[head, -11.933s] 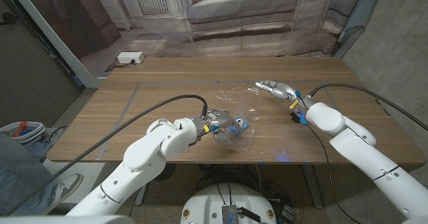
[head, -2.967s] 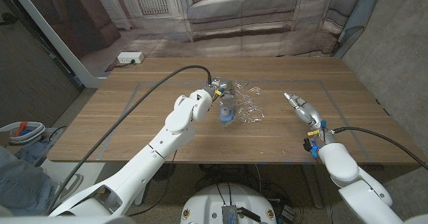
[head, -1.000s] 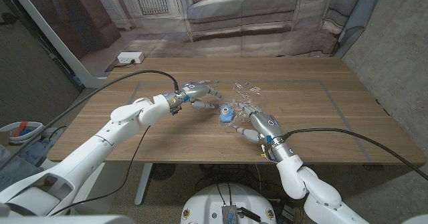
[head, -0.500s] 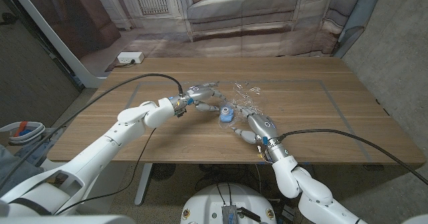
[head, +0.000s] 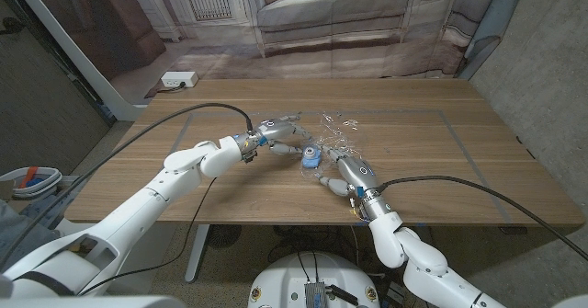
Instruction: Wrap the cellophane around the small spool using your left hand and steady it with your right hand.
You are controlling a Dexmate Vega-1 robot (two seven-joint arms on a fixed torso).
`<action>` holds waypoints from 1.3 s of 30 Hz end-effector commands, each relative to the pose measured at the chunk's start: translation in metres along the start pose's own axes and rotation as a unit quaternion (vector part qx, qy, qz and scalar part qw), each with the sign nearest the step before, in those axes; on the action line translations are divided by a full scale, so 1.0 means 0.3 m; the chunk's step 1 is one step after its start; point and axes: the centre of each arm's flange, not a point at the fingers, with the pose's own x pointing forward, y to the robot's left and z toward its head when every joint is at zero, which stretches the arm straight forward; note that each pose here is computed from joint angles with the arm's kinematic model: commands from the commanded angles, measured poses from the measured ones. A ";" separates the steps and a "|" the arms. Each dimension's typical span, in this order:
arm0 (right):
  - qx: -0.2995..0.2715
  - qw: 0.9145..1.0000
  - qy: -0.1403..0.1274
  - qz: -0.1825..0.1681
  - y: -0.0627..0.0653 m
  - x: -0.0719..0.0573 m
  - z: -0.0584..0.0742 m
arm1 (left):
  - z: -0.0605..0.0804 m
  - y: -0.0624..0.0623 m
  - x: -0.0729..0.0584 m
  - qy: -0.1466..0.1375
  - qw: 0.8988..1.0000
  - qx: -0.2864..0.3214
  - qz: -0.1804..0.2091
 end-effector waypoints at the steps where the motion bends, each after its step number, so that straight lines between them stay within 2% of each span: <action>1: 0.008 1.000 0.011 0.009 0.011 0.027 -0.019 | -0.024 -0.008 0.031 -0.008 0.998 0.040 -0.043; 9: 0.007 1.000 0.020 0.016 0.023 0.031 -0.037 | -0.022 -0.046 0.072 -0.029 0.997 0.050 -0.047; 16: 0.007 1.000 0.024 0.002 0.041 0.043 -0.050 | -0.004 -0.099 0.108 -0.043 0.999 0.022 -0.016; 21: 0.011 0.999 0.026 -0.023 0.028 0.068 -0.046 | 0.006 -0.107 0.128 -0.040 0.999 -0.016 0.018; 28: 0.027 0.998 0.035 -0.034 -0.028 0.110 -0.053 | 0.002 -0.068 0.150 -0.018 0.996 -0.074 0.052; 34: 0.041 0.998 0.046 -0.024 -0.081 0.131 -0.061 | 0.000 -0.019 0.160 0.001 0.995 -0.090 0.044; 39: 0.063 0.996 0.069 0.000 -0.119 0.149 -0.070 | 0.002 0.021 0.166 0.010 0.994 -0.104 0.027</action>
